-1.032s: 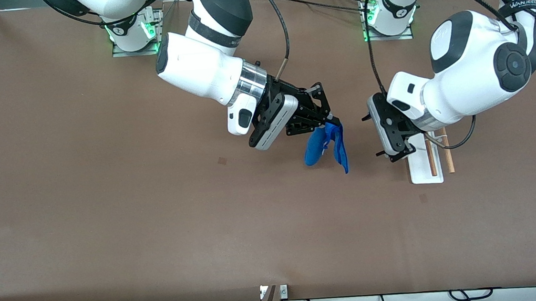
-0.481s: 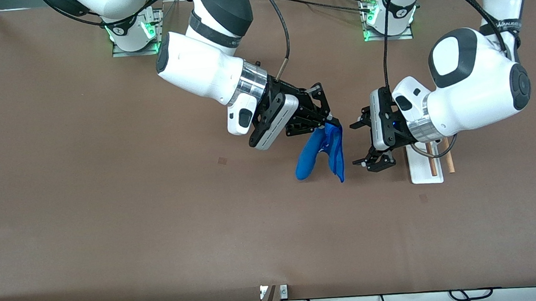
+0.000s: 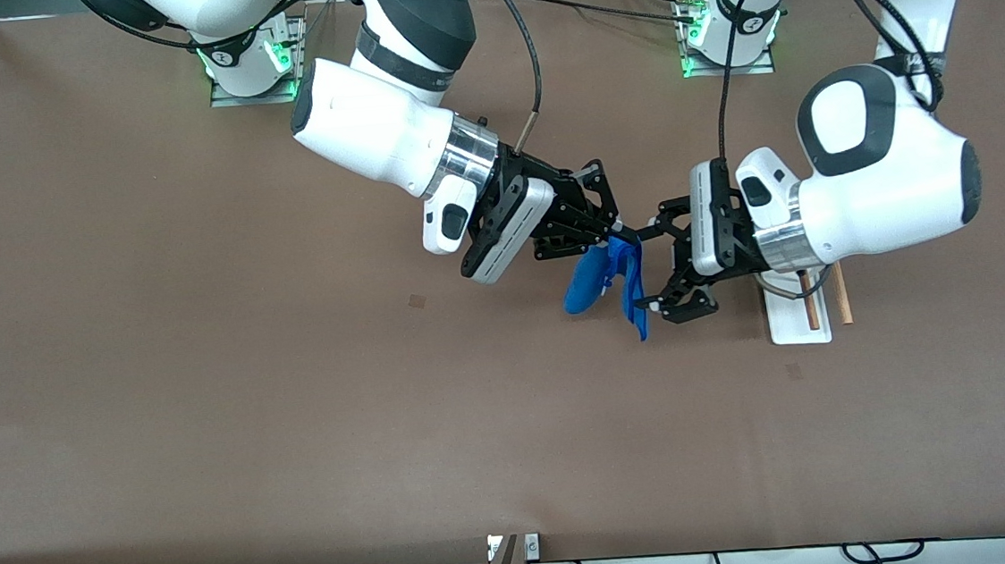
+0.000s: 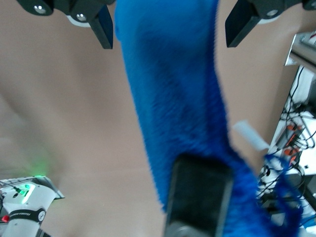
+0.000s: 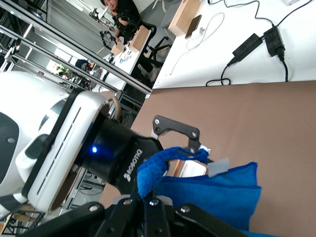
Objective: Pass towel and hang on rack
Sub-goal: 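Grasp the hanging towel with the left gripper beside the right gripper, then open the right gripper while the left gripper pulls the towel away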
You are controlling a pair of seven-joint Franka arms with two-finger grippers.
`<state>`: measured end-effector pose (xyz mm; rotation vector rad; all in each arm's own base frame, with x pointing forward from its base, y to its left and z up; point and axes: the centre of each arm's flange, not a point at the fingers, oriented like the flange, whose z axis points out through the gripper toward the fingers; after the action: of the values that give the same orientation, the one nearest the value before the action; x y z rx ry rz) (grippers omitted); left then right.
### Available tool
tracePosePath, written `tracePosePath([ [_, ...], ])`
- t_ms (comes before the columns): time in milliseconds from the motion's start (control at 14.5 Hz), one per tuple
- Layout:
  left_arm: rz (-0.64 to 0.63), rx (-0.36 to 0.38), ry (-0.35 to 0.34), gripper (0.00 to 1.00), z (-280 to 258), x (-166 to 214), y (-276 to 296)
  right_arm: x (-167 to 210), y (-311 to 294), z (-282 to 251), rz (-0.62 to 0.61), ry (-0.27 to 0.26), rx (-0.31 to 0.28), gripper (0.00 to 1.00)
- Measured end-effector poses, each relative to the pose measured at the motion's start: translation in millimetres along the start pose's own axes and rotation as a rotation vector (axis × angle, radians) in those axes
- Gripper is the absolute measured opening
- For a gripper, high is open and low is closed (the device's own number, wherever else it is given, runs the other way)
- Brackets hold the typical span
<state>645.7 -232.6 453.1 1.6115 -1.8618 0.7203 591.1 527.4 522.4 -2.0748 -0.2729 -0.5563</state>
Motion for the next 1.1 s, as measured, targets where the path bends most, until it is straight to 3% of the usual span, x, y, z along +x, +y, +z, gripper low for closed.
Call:
tracePosePath([
  [206, 0.019, -0.010, 0.008, 0.95, 12.6, 7.2, -1.0, -8.6, 9.9, 7.2, 0.005, 0.048, -0.007, 0.03],
  [825, -0.048, -0.003, 0.014, 0.06, 13.6, 13.9, -5.9, -9.5, 12.4, 8.2, 0.007, 0.074, -0.006, 0.03],
  [1101, -0.065, 0.025, 0.013, 0.05, -4.2, 3.7, -12.1, -9.6, 12.5, 8.3, 0.007, 0.074, -0.006, 0.03],
])
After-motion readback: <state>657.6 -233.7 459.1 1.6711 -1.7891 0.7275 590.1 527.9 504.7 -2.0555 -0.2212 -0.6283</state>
